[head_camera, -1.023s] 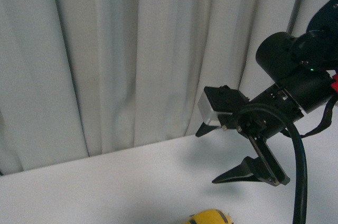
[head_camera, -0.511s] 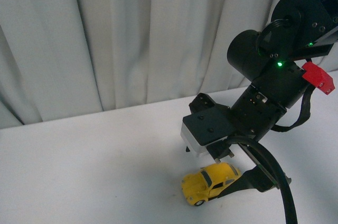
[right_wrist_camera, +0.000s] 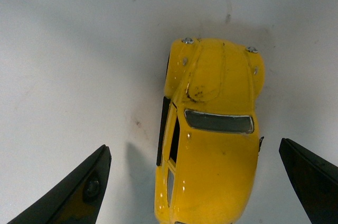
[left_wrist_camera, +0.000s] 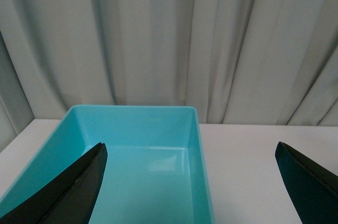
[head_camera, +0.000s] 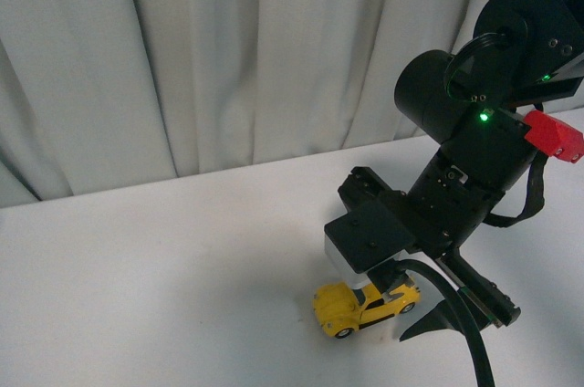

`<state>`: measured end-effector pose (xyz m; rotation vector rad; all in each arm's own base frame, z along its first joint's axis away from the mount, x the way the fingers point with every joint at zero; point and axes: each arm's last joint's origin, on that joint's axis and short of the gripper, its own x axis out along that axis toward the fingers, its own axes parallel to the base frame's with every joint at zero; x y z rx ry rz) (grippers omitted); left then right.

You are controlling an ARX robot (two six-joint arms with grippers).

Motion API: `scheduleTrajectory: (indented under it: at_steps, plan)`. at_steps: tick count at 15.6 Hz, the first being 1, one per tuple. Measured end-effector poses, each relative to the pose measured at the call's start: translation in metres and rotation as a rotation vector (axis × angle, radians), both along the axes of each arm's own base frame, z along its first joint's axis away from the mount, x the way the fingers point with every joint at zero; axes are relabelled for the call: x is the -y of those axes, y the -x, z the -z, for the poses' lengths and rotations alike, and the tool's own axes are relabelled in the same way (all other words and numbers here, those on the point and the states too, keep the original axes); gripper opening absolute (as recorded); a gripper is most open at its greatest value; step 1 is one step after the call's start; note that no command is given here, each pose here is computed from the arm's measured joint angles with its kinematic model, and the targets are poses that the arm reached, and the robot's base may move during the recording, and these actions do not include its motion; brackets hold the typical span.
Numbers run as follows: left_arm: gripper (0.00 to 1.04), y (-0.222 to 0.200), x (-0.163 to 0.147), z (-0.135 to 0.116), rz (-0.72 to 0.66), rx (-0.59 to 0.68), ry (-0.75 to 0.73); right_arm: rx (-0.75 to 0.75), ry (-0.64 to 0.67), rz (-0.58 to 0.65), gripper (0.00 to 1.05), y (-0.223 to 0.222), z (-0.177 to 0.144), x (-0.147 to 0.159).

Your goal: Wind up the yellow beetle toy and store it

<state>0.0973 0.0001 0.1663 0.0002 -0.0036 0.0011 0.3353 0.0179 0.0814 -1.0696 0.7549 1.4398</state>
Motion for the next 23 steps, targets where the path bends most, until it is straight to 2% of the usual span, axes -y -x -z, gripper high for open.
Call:
scheduleTrajectory:
  at_steps: [5, 6, 9, 11, 13, 14, 20, 23]
  plan:
    - [0.98, 0.0, 0.0, 0.0, 0.0, 0.0, 0.0, -0.001, 0.033, -0.004, 0.98, -0.002, 0.0069, -0.001]
    - [0.98, 0.0, 0.0, 0.0, 0.0, 0.0, 0.0, -0.003, 0.038, -0.007, 0.96, -0.0018, 0.0072, -0.0021]
    - [0.98, 0.0, 0.0, 0.0, 0.0, 0.0, 0.0, -0.003, 0.043, -0.018, 0.68, -0.0017, 0.0072, -0.0057]
    - [0.98, 0.0, 0.0, 0.0, 0.0, 0.0, 0.0, -0.001, 0.043, -0.02, 0.62, -0.002, 0.007, -0.0062]
    - [0.98, 0.0, 0.0, 0.0, 0.0, 0.0, 0.0, 0.0, 0.045, -0.02, 0.47, -0.0021, 0.0069, -0.0063]
    - [0.98, 0.0, 0.0, 0.0, 0.0, 0.0, 0.0, 0.0, 0.046, -0.019, 0.43, -0.0022, 0.0069, -0.0062]
    - [0.98, 0.0, 0.0, 0.0, 0.0, 0.0, 0.0, -0.026, 0.066, 0.082, 0.42, -0.0057, 0.0094, -0.0024]
    - [0.98, 0.0, 0.0, 0.0, 0.0, 0.0, 0.0, -0.021, 0.065, 0.084, 0.42, -0.0056, 0.0103, -0.002]
